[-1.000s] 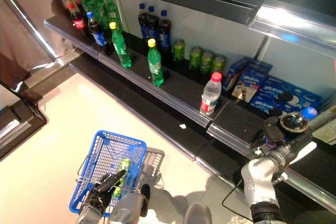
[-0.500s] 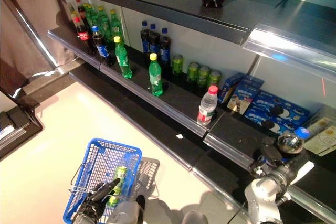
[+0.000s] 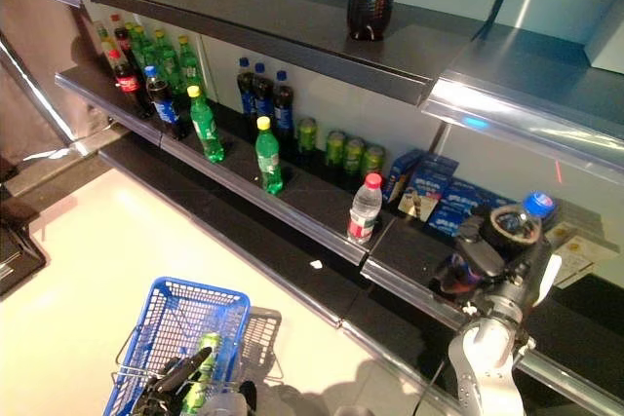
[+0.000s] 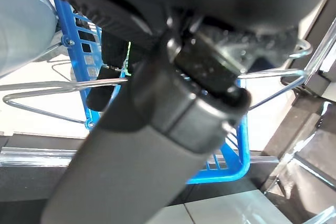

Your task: Pick up the drink and place into the basket.

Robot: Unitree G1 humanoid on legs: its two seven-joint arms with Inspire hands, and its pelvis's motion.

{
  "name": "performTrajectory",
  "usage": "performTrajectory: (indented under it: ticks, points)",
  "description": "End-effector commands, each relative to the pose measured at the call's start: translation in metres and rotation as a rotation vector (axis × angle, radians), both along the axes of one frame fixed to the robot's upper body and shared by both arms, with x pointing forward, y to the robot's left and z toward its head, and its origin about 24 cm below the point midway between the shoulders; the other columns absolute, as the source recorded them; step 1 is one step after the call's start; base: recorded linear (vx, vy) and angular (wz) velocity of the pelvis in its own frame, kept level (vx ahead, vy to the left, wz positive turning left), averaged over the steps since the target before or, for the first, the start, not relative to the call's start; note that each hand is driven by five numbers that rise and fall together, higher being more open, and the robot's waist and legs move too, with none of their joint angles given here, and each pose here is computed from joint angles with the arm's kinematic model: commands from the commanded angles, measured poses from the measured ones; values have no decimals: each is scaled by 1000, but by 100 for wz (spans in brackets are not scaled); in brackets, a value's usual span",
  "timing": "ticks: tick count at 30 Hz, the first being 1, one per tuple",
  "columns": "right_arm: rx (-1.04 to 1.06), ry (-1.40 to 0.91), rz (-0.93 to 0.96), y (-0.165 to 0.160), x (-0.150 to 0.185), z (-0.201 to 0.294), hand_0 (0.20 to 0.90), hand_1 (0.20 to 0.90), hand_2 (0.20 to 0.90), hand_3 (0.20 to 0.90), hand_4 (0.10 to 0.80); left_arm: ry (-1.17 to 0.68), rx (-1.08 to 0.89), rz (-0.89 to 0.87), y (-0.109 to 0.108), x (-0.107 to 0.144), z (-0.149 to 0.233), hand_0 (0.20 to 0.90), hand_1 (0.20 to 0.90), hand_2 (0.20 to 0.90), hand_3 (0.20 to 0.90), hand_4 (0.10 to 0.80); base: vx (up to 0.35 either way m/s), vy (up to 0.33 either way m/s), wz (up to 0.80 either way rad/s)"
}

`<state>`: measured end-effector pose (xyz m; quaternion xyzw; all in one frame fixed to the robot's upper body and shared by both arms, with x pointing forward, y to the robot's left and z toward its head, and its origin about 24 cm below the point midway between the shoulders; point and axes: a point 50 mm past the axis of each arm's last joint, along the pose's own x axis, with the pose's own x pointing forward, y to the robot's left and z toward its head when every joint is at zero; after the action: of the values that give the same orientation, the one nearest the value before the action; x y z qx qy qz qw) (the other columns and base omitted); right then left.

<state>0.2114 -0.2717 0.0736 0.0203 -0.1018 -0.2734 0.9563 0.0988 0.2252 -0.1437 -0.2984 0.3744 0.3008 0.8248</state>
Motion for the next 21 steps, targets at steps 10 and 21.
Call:
performTrajectory:
  ticks: [10,21]
  points:
    - [-96,-494,653,71,14,105,300,300,300,200,100,-327,65,-80,5,32,40,300,300,300,200,100,-78,42,-7]
    - [-1,-551,975,121,10,116,300,300,300,200,100,-620,27,-204,-15,75,87,300,300,300,200,100,-47,26,5]
